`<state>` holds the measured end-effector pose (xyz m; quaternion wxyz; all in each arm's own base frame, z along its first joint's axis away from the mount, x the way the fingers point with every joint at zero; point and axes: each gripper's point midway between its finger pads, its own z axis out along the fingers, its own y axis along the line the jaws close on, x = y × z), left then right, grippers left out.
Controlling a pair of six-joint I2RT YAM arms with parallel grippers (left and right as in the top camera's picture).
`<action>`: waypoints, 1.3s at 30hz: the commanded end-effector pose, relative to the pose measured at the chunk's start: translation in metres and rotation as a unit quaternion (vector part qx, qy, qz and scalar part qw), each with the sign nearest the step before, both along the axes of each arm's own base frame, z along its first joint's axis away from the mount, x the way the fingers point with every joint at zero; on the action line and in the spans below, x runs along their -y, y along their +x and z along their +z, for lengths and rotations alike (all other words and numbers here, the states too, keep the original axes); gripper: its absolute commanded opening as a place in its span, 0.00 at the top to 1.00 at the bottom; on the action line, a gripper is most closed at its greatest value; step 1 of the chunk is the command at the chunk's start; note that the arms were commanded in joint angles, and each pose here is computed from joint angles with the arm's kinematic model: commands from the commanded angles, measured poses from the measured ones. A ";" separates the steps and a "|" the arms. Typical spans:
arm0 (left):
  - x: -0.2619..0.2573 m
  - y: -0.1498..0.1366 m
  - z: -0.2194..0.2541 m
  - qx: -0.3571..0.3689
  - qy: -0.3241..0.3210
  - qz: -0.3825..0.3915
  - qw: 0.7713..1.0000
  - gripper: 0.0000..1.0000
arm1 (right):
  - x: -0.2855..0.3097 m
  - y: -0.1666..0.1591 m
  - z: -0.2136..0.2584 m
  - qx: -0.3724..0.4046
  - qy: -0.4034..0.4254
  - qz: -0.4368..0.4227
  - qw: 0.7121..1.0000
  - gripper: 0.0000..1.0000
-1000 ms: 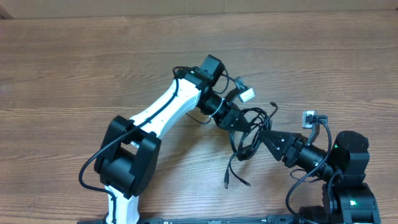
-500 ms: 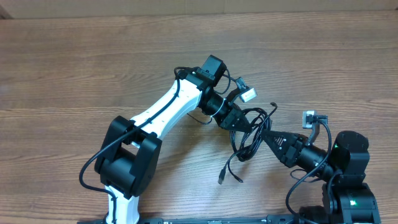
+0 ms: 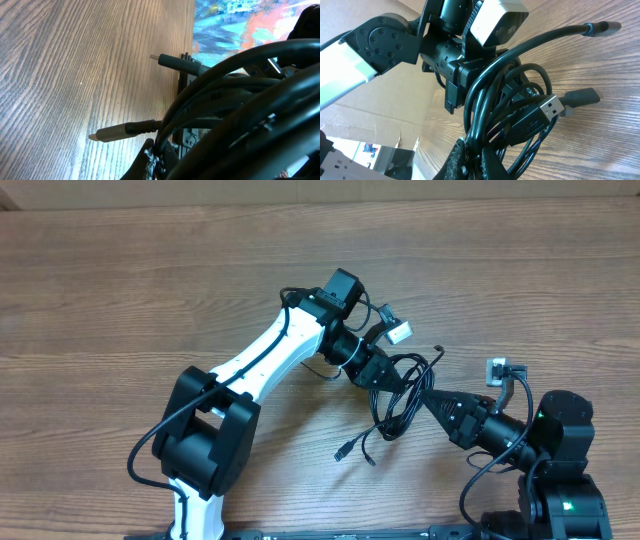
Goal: Untangle cables
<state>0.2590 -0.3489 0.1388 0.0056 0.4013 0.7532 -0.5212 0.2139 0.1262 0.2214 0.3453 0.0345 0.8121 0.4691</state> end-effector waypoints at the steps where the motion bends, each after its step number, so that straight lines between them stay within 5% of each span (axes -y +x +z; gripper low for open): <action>1: 0.004 0.003 0.007 -0.009 -0.014 0.001 1.000 0.96 | 0.000 0.000 0.013 0.016 0.002 0.003 1.000 0.95; 19: 0.016 -0.013 0.008 -0.010 -0.017 -0.021 1.000 0.96 | 0.002 0.003 0.012 0.016 -0.004 -0.007 1.000 0.95; 29: 0.016 -0.013 0.009 -0.011 -0.017 -0.022 1.000 0.96 | 0.002 0.003 0.011 0.016 -0.004 -0.007 1.000 0.79; 39: 0.017 -0.015 0.013 -0.018 -0.027 -0.024 0.999 0.96 | 0.002 0.003 0.011 0.016 -0.003 -0.007 1.000 0.96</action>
